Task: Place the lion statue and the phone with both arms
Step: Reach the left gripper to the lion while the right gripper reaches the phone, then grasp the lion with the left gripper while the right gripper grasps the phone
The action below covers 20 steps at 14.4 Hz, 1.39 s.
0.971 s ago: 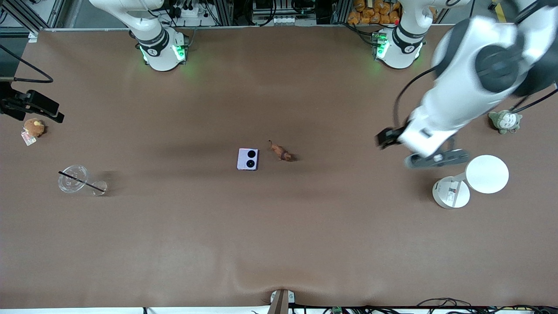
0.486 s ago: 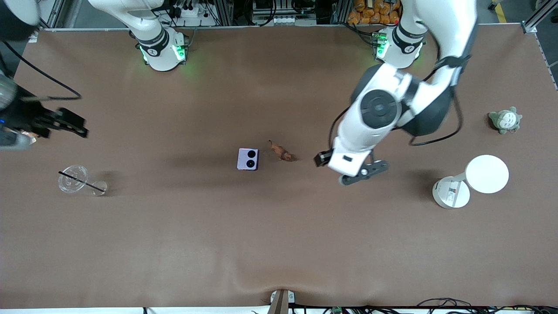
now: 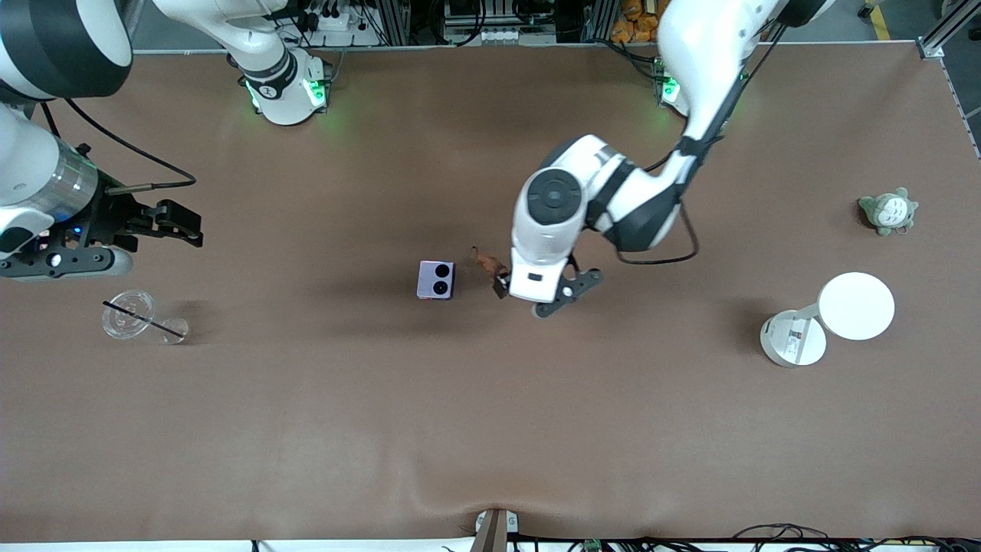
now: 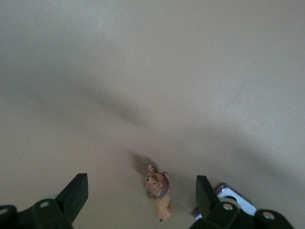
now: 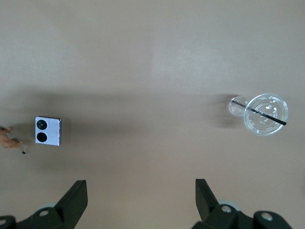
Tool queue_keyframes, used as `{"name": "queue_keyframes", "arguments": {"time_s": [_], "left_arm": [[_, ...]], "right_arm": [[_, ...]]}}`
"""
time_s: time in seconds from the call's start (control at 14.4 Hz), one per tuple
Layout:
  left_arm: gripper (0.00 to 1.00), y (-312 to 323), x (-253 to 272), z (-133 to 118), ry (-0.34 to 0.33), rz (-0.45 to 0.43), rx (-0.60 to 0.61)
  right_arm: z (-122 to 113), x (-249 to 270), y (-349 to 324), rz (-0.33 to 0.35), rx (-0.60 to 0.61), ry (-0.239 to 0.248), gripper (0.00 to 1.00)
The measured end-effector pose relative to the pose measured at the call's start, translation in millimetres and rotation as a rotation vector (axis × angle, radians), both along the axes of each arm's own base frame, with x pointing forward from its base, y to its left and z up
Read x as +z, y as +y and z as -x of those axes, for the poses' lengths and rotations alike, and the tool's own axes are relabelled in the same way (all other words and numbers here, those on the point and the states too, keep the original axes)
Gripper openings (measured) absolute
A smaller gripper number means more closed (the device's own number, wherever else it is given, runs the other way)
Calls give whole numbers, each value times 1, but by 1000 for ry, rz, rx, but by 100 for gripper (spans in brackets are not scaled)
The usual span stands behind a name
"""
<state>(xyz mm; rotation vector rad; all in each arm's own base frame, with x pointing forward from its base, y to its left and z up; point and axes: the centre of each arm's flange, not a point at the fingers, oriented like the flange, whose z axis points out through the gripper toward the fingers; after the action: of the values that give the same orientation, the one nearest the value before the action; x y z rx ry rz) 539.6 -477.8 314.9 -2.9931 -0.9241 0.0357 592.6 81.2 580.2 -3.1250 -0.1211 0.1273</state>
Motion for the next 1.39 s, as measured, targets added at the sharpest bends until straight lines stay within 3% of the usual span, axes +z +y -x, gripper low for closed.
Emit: {"name": "queue_keyframes", "arguments": {"time_s": [0.14, 0.49, 0.83, 0.97, 1.18, 1.25, 1.39], "left_arm": [[100, -23, -29, 18, -12, -29, 31], [100, -49, -65, 39, -14, -14, 86], [97, -51, -88, 40, -9, -13, 90], [79, -50, -91, 39, -13, -17, 89], [70, -48, -94, 38, -18, -27, 83], [70, -48, -96, 38, -20, -31, 80], [53, -48, -97, 38, -23, -35, 76]], "right_arm": [[-2, -20, 20, 8, 17, 39, 100], [-4, -72, 68, 40, -68, 127, 100], [-17, -118, 110, 32, -198, 114, 100], [-22, -131, 121, 28, -194, 99, 100], [-21, -157, 141, 16, -189, 69, 100], [-18, -168, 147, 8, -187, 74, 100], [-8, -191, 164, -33, -188, 104, 100]]}}
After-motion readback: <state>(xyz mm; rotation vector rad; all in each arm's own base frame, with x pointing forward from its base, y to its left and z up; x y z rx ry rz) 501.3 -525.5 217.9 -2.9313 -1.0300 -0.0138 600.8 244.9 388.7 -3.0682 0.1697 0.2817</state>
